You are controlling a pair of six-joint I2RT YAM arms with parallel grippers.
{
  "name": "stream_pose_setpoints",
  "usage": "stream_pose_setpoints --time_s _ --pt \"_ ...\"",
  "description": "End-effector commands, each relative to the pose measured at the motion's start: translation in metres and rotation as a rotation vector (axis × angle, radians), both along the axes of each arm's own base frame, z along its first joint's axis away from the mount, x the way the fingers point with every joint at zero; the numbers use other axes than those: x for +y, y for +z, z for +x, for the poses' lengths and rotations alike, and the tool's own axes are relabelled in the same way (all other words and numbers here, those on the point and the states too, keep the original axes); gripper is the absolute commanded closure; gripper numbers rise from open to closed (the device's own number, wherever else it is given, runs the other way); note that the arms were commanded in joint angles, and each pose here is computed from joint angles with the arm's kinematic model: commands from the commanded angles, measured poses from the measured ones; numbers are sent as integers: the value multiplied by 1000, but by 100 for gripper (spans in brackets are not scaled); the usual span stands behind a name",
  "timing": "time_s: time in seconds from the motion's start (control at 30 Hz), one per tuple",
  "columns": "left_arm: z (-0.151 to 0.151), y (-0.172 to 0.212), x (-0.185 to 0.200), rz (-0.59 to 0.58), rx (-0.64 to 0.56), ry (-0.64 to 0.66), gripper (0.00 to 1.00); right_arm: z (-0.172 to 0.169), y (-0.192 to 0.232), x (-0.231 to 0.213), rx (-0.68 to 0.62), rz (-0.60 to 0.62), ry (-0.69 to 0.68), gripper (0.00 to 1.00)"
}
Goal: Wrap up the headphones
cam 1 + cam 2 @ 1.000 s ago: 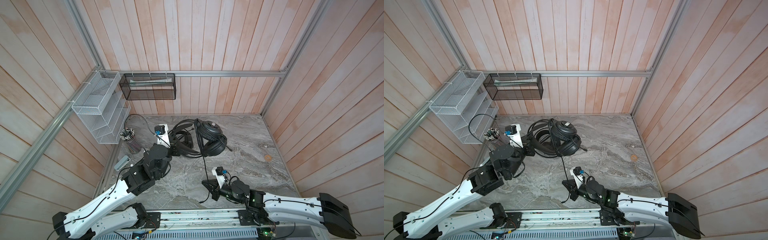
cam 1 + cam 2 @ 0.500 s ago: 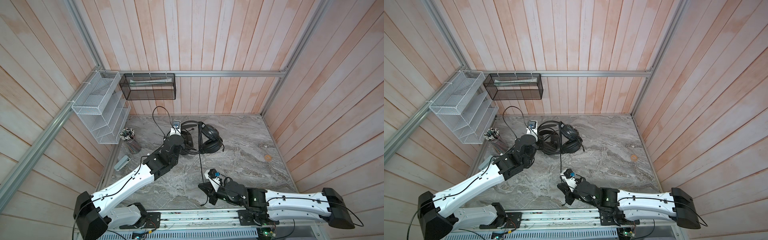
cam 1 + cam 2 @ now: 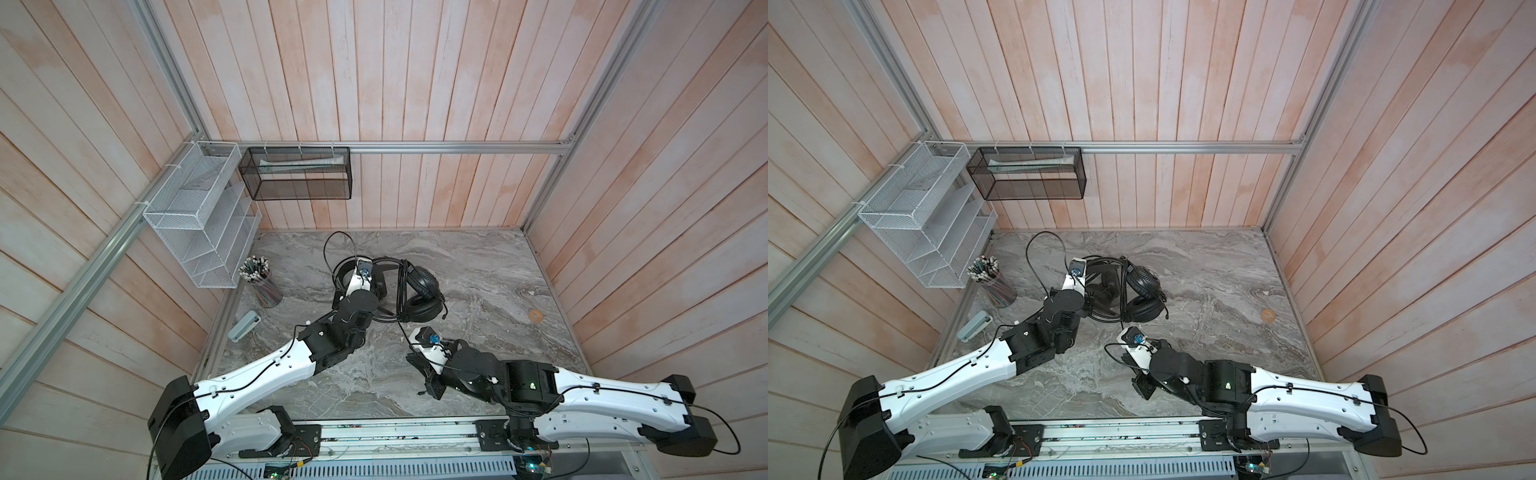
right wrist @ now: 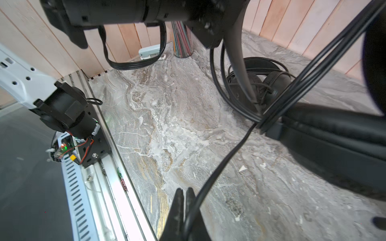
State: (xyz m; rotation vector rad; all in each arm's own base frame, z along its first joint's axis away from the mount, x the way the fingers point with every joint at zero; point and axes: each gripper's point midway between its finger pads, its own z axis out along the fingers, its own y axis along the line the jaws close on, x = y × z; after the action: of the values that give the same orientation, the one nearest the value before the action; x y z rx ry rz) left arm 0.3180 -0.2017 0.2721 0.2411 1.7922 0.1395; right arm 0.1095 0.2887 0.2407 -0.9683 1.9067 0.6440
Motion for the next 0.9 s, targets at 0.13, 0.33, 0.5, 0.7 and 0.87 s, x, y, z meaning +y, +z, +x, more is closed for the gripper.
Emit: stream_pose_setpoints --time_s 0.13,0.33,0.5,0.7,0.87 --pt "-9 -20 -2 -68 27 18 100 10 41 -16 -112 -59 -34 100" --pt "-21 -39 -14 -4 59 -16 100 22 54 -21 -176 -121 -82 100" --pt "-27 -51 -21 7 86 -51 100 35 64 -28 -239 -183 -147 100" --pt "-32 -60 -28 62 96 -73 100 53 83 -41 -342 -255 -260 100" --pt "-34 -63 -34 87 97 -90 100 64 82 -41 -417 -356 -291 100"
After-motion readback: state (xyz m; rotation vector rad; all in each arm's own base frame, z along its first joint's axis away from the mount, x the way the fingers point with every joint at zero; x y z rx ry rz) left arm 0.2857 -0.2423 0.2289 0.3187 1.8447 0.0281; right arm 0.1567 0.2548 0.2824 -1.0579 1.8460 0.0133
